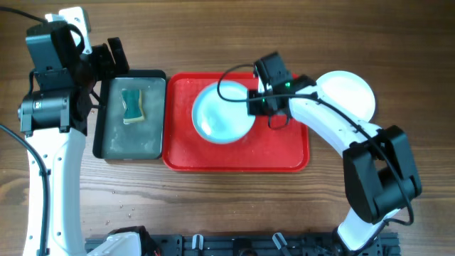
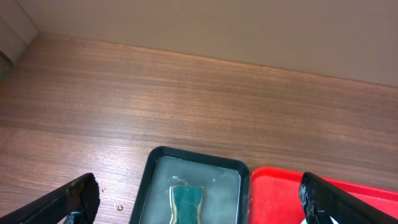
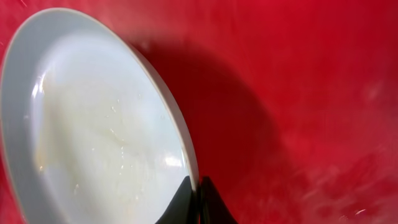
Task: Clean dirty plates on tray and stack at the side
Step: 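Lift the blue plate with the right gripper and tilt it over the basin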
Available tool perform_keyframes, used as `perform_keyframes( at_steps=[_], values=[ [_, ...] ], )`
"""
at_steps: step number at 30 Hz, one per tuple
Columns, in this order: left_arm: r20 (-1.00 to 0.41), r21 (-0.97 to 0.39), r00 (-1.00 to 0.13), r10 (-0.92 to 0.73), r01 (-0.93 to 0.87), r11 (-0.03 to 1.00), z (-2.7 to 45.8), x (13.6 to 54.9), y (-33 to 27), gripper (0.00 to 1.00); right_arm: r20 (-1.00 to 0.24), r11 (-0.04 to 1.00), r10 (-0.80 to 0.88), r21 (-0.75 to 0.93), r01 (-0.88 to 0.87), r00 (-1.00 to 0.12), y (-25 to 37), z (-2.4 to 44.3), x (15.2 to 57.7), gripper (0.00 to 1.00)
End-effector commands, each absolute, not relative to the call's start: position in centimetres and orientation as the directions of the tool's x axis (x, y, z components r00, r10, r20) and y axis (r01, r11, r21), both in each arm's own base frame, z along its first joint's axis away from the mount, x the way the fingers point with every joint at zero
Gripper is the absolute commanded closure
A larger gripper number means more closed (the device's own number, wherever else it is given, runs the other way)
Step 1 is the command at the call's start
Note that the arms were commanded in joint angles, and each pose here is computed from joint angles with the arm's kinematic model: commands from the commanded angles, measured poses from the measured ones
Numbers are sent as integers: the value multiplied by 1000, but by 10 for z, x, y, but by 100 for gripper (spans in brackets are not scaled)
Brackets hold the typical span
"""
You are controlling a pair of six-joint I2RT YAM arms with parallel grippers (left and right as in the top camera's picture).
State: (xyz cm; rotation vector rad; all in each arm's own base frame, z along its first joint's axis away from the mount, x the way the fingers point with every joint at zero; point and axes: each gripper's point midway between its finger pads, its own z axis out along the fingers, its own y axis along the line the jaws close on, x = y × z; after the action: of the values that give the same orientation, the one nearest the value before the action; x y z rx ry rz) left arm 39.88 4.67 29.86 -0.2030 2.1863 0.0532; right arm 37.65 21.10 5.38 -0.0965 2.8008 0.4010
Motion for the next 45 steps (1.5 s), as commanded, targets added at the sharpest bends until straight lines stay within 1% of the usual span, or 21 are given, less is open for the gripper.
perform_keyframes(
  at_steps=[1, 7, 13, 16, 18, 20, 21, 25, 27, 30, 31, 33, 36, 37, 38, 41, 42, 43, 45],
  values=[
    [-812, -41, -567, -139, -182, 983, 299, 399, 50, 0, -407, 958, -49, 239, -158, -912, 224, 85, 397, 96],
    [-812, -41, -567, -139, -182, 982, 299, 399, 50, 0, -501, 933, -50, 284, -219, -864, 274, 103, 398, 96],
    [-812, -41, -567, -139, -182, 983, 299, 399, 50, 0, -683, 899, -56, 282, -334, -728, 361, 124, 388, 96],
    [-812, -41, -567, -139, -182, 983, 299, 399, 50, 0, -742, 897, -53, 259, -359, -669, 387, 121, 387, 96],
    [-812, -41, -567, -139, -182, 983, 299, 399, 50, 0, -820, 902, -77, 184, -390, -567, 399, 132, 392, 96],
    [-812, -41, -567, -139, -182, 983, 299, 399, 50, 0, -866, 895, -104, 133, -426, -489, 405, 147, 398, 96],
    [-812, -41, -567, -139, -182, 983, 299, 399, 50, 0, -897, 878, -139, 85, -471, -420, 413, 159, 400, 96],
    [-812, -41, -567, -139, -182, 983, 299, 399, 50, 0, -943, 822, -259, -102, -560, -209, 428, 184, 404, 96],
    [-812, -41, -567, -139, -182, 983, 299, 399, 50, 0, -943, 798, -300, -164, -579, -145, 435, 189, 401, 96],
    [-812, -41, -567, -139, -182, 982, 299, 399, 50, 0, -928, 767, -372, -304, -566, -6, 446, 199, 399, 96],
    [-812, -41, -567, -139, -182, 983, 299, 399, 50, 0, -913, 741, -404, -359, -567, 50, 451, 203, 396, 96],
    [-812, -41, -567, -139, -182, 983, 299, 399, 50, 0, -888, 708, -444, -429, -562, 119, 457, 207, 393, 96],
    [-812, -41, -567, -139, -182, 983, 299, 399, 50, 0, -790, 609, -550, -601, -518, 271, 468, 210, 388, 96],
    [-811, -41, -568, -139, -182, 983, 299, 399, 50, 0, -766, 589, -565, -634, -501, 306, 471, 213, 386, 96],
    [-811, -41, -568, -139, -182, 982, 299, 399, 50, 0, -722, 553, -582, -688, -470, 374, 477, 218, 383, 96],
    [-812, -41, -567, -139, -182, 983, 299, 399, 50, 0, -593, 436, -610, -805, -403, 526, 491, 231, 370, 96],
    [-812, -41, -567, -139, -182, 983, 299, 399, 50, 0, -518, 373, -630, -855, -360, 579, 495, 232, 367, 96],
    [-812, -41, -567, -139, -182, 983, 299, 399, 50, 0, -477, 342, -639, -879, -332, 604, 496, 234, 366, 96],
    [-812, -41, -567, -139, -182, 983, 299, 399, 50, 0, -475, 354, -631, -880, -317, 613, 496, 239, 365, 96]
  ],
)
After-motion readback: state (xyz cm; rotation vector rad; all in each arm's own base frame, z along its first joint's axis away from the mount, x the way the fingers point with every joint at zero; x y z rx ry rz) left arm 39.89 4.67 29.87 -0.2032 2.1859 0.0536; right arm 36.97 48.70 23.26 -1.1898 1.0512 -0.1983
